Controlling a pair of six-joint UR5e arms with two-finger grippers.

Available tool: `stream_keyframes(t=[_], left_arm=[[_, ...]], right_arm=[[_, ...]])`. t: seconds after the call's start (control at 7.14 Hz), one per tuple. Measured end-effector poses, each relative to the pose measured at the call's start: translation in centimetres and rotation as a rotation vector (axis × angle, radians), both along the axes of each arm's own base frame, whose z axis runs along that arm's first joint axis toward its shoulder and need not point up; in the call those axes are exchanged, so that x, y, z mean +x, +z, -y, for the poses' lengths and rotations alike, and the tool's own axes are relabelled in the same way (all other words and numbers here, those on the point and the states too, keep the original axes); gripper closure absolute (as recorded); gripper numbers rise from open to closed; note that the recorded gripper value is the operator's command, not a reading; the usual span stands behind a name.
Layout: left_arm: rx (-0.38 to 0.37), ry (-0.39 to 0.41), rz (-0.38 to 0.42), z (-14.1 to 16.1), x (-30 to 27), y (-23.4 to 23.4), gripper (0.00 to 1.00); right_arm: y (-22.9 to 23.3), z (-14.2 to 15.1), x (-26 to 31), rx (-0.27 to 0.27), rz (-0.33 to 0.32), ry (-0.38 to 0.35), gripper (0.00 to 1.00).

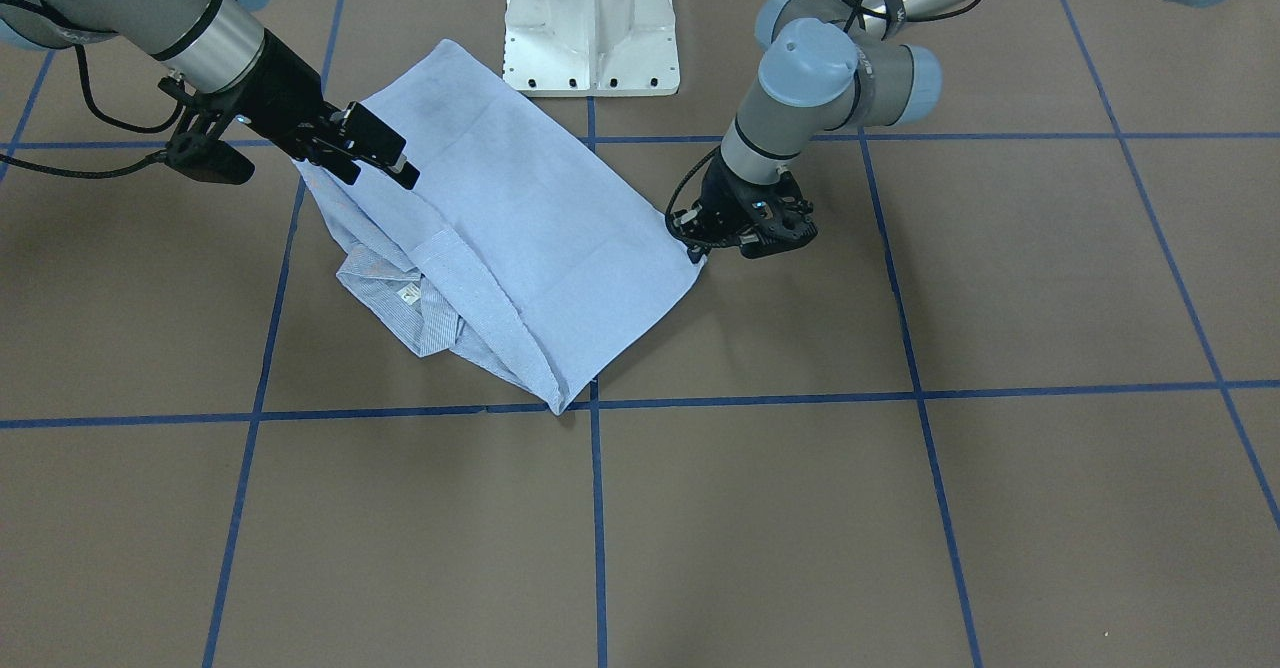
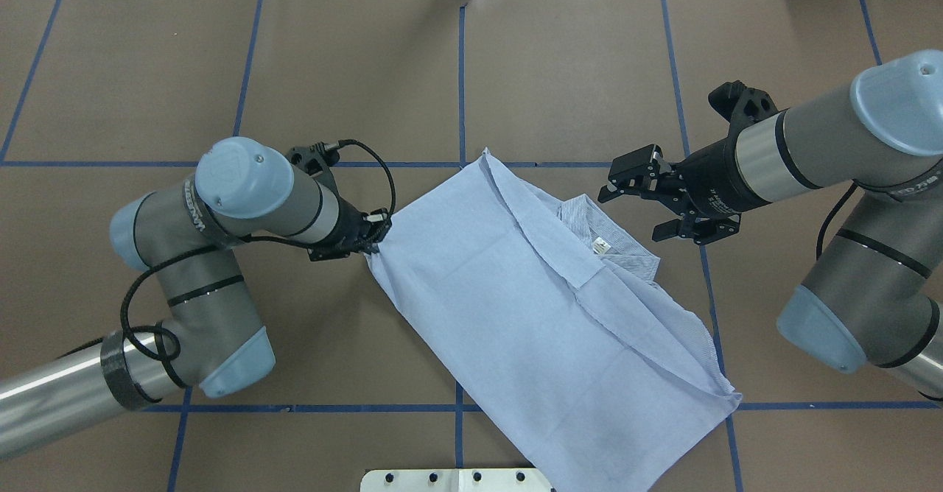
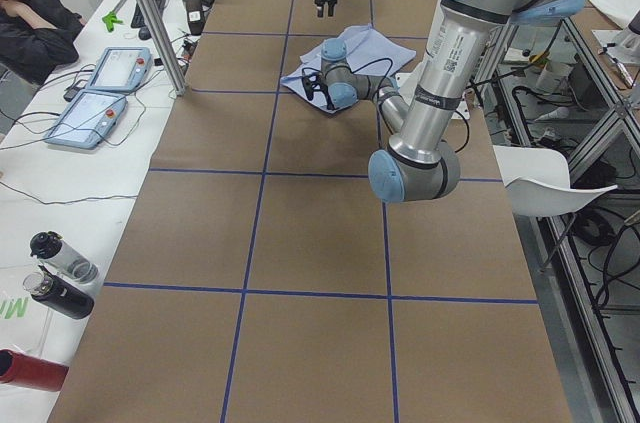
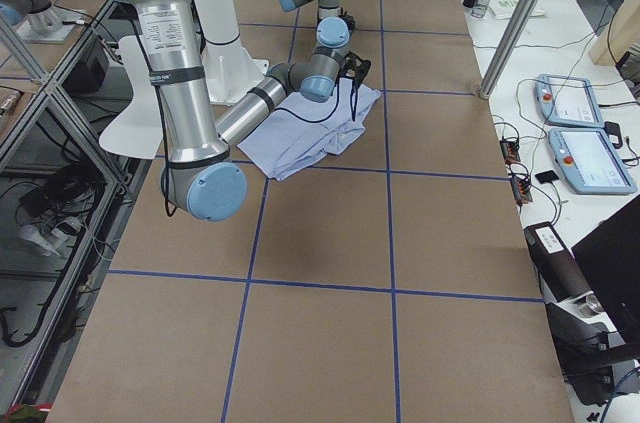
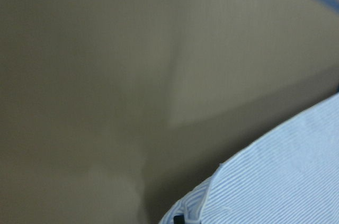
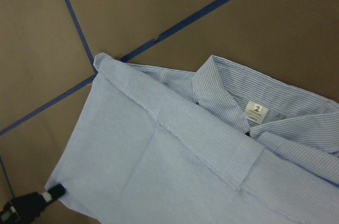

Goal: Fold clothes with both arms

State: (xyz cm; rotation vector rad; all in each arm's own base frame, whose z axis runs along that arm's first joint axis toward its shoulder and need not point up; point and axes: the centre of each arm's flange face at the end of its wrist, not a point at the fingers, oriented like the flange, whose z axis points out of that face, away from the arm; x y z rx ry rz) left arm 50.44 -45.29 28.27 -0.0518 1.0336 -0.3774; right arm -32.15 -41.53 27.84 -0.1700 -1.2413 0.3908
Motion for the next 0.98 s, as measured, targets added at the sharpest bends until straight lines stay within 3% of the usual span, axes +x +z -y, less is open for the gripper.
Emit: stream_keyframes(t=[0.28, 0.56, 0.98], left_arm=[[0.062, -0.073, 0.058, 8.2, -1.6, 0.8, 1.0], [0.174, -0.193, 0.056, 14.6, 0.4, 1.0, 1.0], [0.324, -0.334, -0.038, 18.2, 1.9, -0.7, 1.0]], right_arm=[[-0.2, 0.4, 0.4, 0.015, 0.0, 0.011, 0.0], [-0.4, 0.7, 0.5, 0.037, -0.004, 0.028, 0.0], [-1.2, 1.0, 0.4, 0.058, 0.001, 0.048, 0.0]])
